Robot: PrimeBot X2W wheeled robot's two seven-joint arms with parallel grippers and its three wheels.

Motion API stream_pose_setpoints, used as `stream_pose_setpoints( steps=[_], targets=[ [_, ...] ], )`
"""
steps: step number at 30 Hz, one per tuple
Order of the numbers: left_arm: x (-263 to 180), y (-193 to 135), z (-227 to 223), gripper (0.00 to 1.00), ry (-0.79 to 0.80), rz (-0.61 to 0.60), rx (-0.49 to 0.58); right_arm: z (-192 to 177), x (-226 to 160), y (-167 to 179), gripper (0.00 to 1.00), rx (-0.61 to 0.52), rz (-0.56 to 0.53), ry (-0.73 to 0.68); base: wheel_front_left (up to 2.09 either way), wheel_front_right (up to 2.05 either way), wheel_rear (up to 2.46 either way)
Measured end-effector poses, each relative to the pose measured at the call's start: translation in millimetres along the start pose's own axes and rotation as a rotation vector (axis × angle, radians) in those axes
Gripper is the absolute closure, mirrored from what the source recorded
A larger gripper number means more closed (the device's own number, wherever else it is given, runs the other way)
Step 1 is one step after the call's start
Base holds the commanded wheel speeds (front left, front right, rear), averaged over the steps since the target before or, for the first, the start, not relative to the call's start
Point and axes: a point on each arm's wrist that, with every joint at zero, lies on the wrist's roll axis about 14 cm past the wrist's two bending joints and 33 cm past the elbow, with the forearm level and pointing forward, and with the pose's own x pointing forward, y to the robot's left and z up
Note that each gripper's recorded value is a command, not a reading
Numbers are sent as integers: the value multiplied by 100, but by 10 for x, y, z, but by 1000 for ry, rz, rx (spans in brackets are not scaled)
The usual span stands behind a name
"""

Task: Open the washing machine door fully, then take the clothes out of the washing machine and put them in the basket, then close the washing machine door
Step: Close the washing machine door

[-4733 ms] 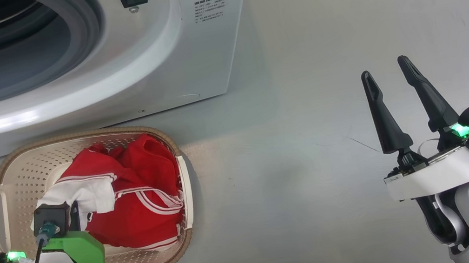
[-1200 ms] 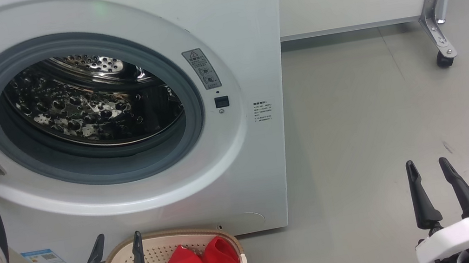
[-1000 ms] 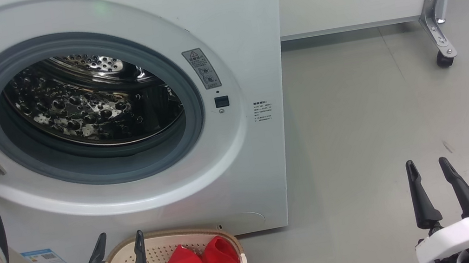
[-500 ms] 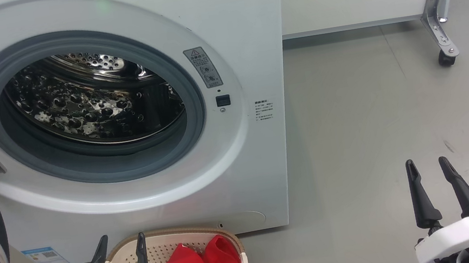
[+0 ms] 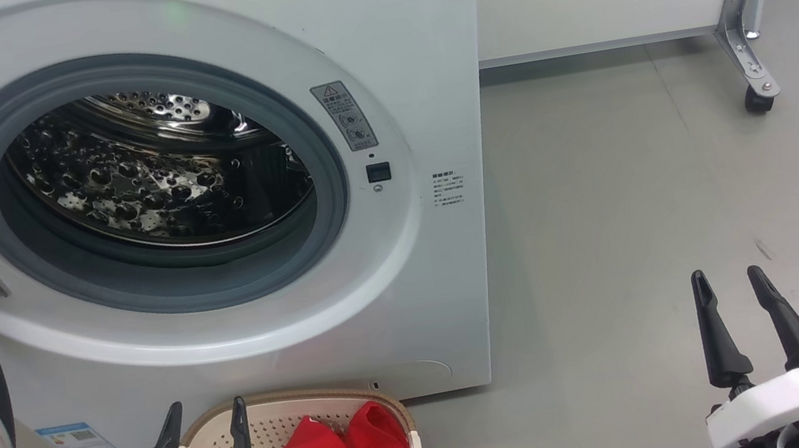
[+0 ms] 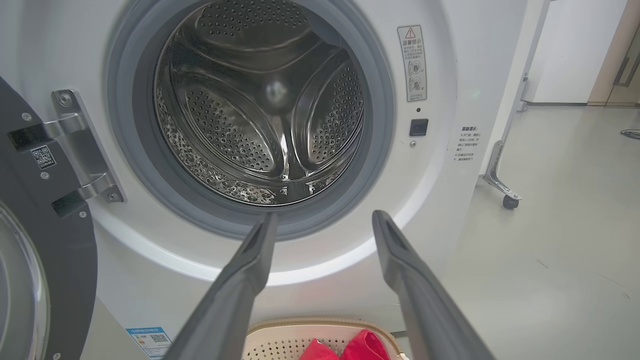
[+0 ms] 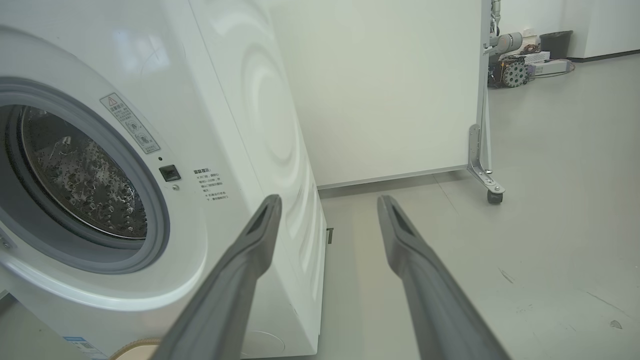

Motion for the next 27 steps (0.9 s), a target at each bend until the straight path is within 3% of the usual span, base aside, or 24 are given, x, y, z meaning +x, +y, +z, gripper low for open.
stream_pose_setpoints(
  steps=[14, 27],
  targets=[
    [-7, -34, -24, 0, 7, -9, -3, -11, 5, 7, 0, 5, 0, 2, -45, 45, 0],
    [-13, -41, -20, 0, 6, -7, -3, -10, 6, 27, 0, 8, 8, 1, -100, 100, 0]
  ],
)
